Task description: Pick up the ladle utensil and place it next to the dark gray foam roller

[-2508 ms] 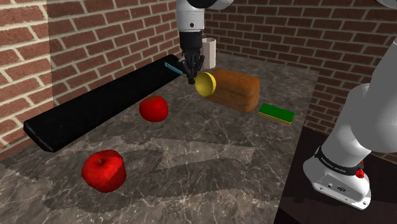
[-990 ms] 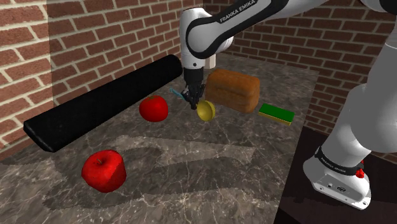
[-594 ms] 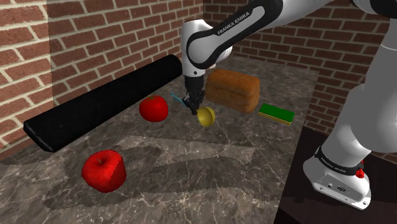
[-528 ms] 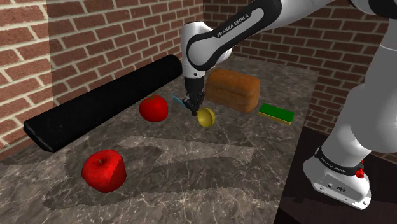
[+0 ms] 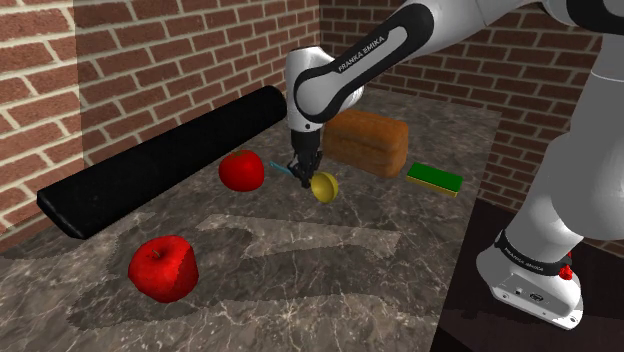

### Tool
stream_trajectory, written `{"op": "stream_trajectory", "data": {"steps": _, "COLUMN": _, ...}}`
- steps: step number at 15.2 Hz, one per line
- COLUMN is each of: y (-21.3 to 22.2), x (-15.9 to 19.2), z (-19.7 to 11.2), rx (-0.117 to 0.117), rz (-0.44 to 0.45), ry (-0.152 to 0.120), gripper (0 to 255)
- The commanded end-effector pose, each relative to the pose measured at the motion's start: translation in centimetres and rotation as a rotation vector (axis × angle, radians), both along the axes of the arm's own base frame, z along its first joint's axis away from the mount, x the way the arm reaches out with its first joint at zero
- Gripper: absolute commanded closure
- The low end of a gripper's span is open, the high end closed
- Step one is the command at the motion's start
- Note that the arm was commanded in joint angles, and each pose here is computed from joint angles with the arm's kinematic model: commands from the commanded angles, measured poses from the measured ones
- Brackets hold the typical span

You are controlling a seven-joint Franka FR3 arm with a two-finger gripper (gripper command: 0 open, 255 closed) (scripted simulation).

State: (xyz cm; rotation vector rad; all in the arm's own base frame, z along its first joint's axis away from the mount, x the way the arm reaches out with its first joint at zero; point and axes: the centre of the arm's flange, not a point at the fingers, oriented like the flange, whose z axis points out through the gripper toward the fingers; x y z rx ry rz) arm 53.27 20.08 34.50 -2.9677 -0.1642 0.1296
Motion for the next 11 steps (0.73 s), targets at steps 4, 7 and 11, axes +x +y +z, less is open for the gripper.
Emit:
{"op": "stream_trajectory", "data": {"steps": 4, "y": 0.0, "x": -0.1, "z": -0.2, "rx": -0.001, "rz": 0.001, "ry": 0.003, "gripper": 255}}
{"op": "stream_trajectory", "data": {"steps": 7, "y": 0.0, "x": 0.0, "z": -0.2, "rx": -0.001, "rz": 0.001, "ry": 0.003, "gripper": 0}}
{"op": "stream_trajectory", "data": {"steps": 11, "y": -0.2, "x": 0.1, "z": 1.1, "rx": -0.001, "rz": 0.001, "ry": 0.003, "gripper": 0}}
